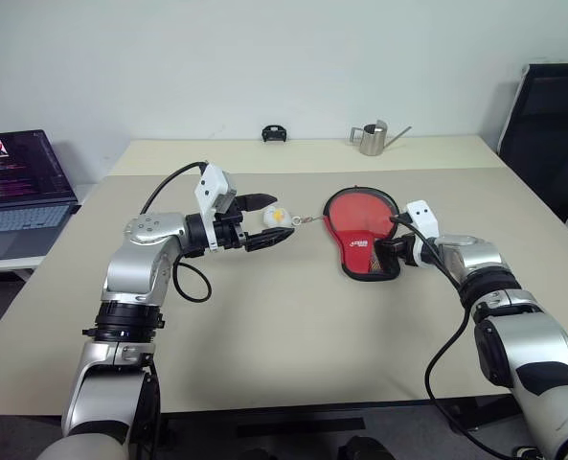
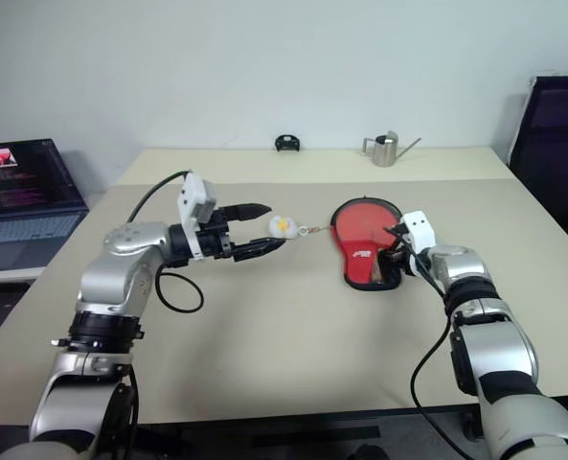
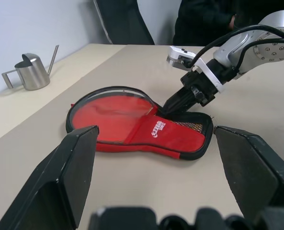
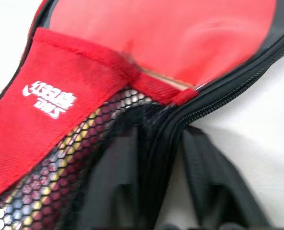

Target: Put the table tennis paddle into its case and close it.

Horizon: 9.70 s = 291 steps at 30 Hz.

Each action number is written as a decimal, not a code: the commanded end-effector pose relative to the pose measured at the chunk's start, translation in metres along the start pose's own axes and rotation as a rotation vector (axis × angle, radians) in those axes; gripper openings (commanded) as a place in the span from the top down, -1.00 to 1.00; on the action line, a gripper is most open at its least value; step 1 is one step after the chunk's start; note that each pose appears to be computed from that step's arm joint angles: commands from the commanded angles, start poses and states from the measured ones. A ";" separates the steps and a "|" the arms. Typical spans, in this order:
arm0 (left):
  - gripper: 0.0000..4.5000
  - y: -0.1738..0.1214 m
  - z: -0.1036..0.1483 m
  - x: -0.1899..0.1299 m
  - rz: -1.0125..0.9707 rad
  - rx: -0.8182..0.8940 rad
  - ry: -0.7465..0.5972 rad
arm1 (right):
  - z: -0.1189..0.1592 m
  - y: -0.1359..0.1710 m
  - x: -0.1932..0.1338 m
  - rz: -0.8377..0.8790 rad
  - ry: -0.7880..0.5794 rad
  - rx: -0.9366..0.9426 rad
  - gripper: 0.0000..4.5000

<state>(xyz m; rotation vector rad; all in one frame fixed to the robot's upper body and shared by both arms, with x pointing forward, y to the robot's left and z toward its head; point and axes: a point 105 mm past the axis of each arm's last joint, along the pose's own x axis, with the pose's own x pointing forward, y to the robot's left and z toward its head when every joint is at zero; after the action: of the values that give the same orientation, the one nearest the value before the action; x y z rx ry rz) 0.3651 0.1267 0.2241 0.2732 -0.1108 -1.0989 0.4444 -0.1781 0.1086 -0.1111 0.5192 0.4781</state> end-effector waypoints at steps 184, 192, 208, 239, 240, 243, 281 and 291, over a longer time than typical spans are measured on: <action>-0.94 0.030 -0.052 0.003 0.199 -0.120 0.219 | -0.061 0.109 -0.036 0.418 -0.145 -0.271 -1.00; -0.94 0.036 -0.065 0.043 0.166 -0.138 0.240 | -0.061 0.115 -0.034 0.419 -0.146 -0.260 -1.00; -0.94 0.018 -0.095 0.080 0.119 -0.228 0.310 | -0.062 0.125 -0.031 0.404 -0.162 -0.231 -1.00; 0.98 0.016 -0.088 0.068 0.056 -0.258 0.231 | -0.081 0.100 -0.022 0.238 -0.049 -0.195 -1.00; 0.98 0.017 -0.087 0.065 0.057 -0.252 0.231 | -0.084 0.100 -0.021 0.233 -0.037 -0.196 -1.00; 0.98 0.020 -0.087 0.061 0.063 -0.237 0.245 | -0.088 0.098 -0.018 0.213 -0.017 -0.194 -1.00; 0.98 0.043 -0.070 0.095 0.284 -0.005 0.349 | -0.126 0.143 -0.010 0.295 0.049 -0.098 -1.00; 0.98 0.024 -0.070 0.125 0.276 0.049 0.345 | -0.130 0.155 -0.010 0.291 0.044 -0.075 -1.00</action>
<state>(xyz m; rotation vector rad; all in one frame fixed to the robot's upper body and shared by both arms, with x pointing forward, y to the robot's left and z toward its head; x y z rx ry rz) 0.4531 0.0469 0.1328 0.4439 0.2156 -0.7711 0.3371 -0.0768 0.0684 -0.1683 0.2913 0.7533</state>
